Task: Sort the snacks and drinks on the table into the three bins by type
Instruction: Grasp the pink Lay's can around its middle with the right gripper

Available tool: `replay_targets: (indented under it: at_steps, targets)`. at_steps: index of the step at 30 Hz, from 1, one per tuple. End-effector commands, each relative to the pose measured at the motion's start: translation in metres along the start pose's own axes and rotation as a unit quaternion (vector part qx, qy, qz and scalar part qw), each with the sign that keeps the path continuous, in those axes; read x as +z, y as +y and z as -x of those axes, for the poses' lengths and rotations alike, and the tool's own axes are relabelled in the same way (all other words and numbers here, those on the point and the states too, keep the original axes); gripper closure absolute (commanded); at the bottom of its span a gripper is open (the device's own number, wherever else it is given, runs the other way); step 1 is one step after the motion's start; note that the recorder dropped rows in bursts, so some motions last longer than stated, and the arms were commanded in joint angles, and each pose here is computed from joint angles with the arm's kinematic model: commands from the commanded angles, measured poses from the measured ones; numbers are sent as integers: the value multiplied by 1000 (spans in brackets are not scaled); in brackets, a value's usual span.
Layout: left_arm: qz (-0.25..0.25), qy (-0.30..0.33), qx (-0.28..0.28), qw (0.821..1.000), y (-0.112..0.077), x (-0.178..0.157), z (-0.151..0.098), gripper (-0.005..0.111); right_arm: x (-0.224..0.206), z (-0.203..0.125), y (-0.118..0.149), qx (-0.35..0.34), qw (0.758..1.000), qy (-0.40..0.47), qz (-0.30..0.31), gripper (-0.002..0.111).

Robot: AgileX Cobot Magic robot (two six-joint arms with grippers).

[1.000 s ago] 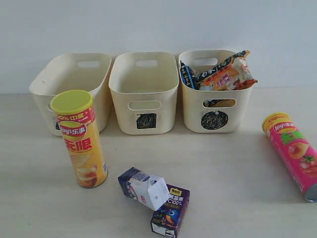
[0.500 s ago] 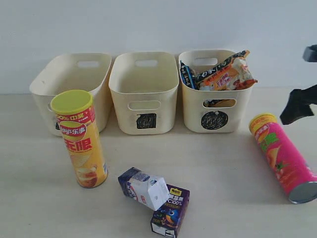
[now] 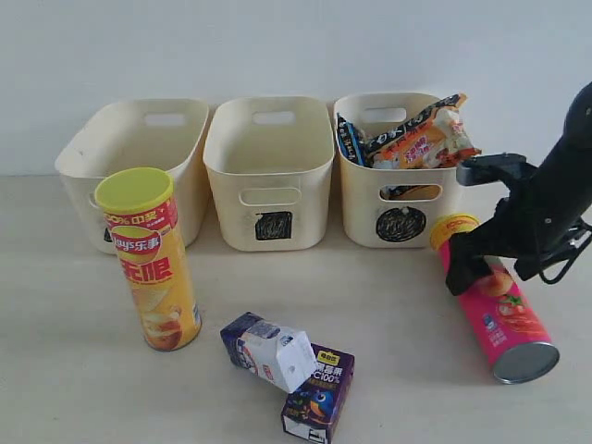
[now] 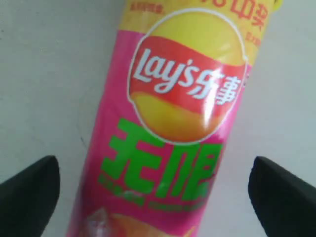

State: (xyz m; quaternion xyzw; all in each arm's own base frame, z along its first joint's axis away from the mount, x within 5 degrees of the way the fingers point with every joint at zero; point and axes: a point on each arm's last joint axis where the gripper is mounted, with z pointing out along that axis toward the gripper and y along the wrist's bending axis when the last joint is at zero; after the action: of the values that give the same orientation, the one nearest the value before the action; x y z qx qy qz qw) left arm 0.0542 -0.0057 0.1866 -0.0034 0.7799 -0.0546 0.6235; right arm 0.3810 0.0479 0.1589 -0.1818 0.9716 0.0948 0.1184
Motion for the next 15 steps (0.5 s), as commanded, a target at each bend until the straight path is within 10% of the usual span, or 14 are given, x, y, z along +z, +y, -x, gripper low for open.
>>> replay_targets:
  at_steps: [1, 6, 10, 15]
  targets:
    - [1, -6, -8, 1000, 0, 0, 0, 102, 10, 2, 3, -1, 1000, -4, -5, 15]
    - [1, -6, -8, 1000, 0, 0, 0, 102, 10, 0, 4, 12, 1000, 5, 0, 40]
    - [1, -6, -8, 1000, 0, 0, 0, 102, 10, -5, 6, -6, 999, 35, 12, 106]
    - [1, -6, -8, 1000, 0, 0, 0, 102, -8, -4, 10, -12, 1000, 24, 11, 108]
